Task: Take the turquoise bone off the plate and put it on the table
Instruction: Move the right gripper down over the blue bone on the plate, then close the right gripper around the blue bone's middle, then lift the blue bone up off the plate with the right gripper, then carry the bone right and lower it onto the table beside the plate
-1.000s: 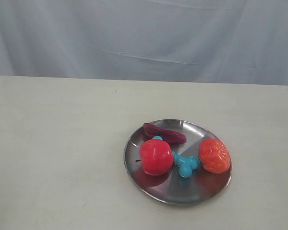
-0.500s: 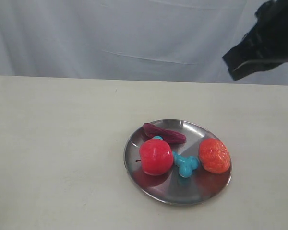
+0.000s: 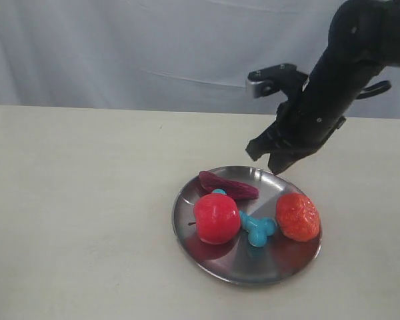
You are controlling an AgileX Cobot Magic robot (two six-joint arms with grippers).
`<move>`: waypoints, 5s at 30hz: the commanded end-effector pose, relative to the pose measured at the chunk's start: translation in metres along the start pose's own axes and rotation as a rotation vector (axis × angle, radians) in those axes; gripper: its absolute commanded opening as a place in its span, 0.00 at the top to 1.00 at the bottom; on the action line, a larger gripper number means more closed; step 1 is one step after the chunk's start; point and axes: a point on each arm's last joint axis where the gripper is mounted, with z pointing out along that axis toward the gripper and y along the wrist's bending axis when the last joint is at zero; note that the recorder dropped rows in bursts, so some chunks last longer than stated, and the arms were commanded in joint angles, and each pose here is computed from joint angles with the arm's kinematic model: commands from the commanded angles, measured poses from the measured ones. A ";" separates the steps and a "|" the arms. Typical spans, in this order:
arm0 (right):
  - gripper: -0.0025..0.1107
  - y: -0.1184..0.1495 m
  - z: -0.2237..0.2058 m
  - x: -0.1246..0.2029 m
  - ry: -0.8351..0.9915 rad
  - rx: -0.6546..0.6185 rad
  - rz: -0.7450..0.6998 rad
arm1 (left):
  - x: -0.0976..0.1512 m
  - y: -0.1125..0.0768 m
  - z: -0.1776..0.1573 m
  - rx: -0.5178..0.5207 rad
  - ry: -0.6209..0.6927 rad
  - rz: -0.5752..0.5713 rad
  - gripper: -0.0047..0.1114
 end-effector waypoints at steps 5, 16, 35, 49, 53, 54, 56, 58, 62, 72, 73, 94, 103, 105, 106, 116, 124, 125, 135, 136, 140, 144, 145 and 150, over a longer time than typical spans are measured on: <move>0.93 0.005 0.041 -0.002 0.081 -0.118 -0.069 | 0.000 0.000 0.000 -0.003 -0.004 -0.010 0.96; 0.53 0.034 0.078 -0.005 0.149 -0.080 -0.253 | 0.000 0.000 0.000 -0.003 -0.004 -0.010 0.96; 0.53 0.027 0.081 -0.012 0.078 -0.014 -0.216 | 0.000 0.000 0.000 -0.003 -0.004 -0.010 0.96; 0.53 0.024 0.104 -0.011 0.094 -0.014 -0.201 | 0.000 0.000 0.000 -0.003 -0.004 -0.010 0.96; 0.53 0.022 0.129 -0.008 0.123 -0.018 -0.189 | 0.000 0.000 0.000 -0.003 -0.004 -0.010 0.96; 0.53 0.021 0.134 -0.007 0.127 -0.017 -0.187 | 0.000 0.000 0.000 -0.003 -0.004 -0.010 0.96; 0.53 0.020 0.141 -0.006 0.132 -0.012 -0.186 | 0.000 0.000 0.000 -0.003 -0.004 -0.010 0.96; 0.53 0.020 0.145 -0.005 0.135 -0.010 -0.185 | 0.000 0.000 0.000 -0.003 -0.004 -0.010 0.96; 0.56 0.018 0.147 -0.004 0.143 0.000 -0.182 | 0.000 0.000 0.000 -0.003 -0.004 -0.010 0.96; 0.98 0.019 0.143 -0.005 0.146 0.002 -0.173 | 0.000 0.000 0.000 -0.003 -0.004 -0.010 0.96; 0.98 0.020 0.141 -0.005 0.140 0.003 -0.164 | 0.000 0.000 0.000 -0.003 -0.004 -0.010 0.96; 0.98 0.037 -0.137 0.014 -0.420 0.236 -0.003 | 0.000 0.000 0.000 -0.003 -0.004 -0.010 0.96; 0.98 -0.004 -0.229 0.068 -0.477 0.423 0.203 | 0.000 0.000 0.000 -0.003 -0.004 -0.010 0.96; 0.98 -0.015 -0.238 0.076 -0.472 0.446 0.255 | 0.000 0.000 0.000 -0.003 -0.004 -0.010 0.96; 0.98 -0.020 -0.241 0.078 -0.475 0.449 0.284 | 0.000 0.000 0.000 -0.003 -0.004 -0.010 0.96; 0.98 -0.062 -0.220 0.078 -0.403 0.383 0.417 | 0.000 0.000 0.000 -0.003 -0.004 -0.010 0.96; 0.98 -0.093 -0.164 0.058 -0.238 0.340 0.444 | 0.000 0.000 0.000 -0.003 -0.004 -0.010 0.96; 0.98 -0.096 -0.157 0.056 -0.217 0.335 0.446 | 0.000 0.000 0.000 -0.003 -0.004 -0.010 0.96; 0.98 -0.124 -0.082 0.046 -0.082 0.309 0.454 | 0.000 0.000 0.000 -0.003 -0.004 -0.010 0.96; 0.98 -0.126 -0.073 0.048 -0.072 0.305 0.454 | 0.000 0.000 0.000 -0.003 -0.004 -0.010 0.96; 0.98 -0.131 -0.039 0.054 -0.044 0.294 0.453 | 0.000 0.000 0.000 -0.003 -0.004 -0.010 0.96; 0.98 -0.134 -0.003 0.063 0.004 0.275 0.455 | 0.000 0.000 0.000 -0.003 -0.004 -0.010 0.96; 0.98 -0.135 0.006 0.066 0.029 0.267 0.457 | 0.000 0.000 0.000 -0.003 -0.004 -0.010 0.96; 0.98 -0.135 0.037 0.070 0.093 0.190 0.510 | 0.000 0.000 0.000 -0.003 -0.004 -0.010 0.96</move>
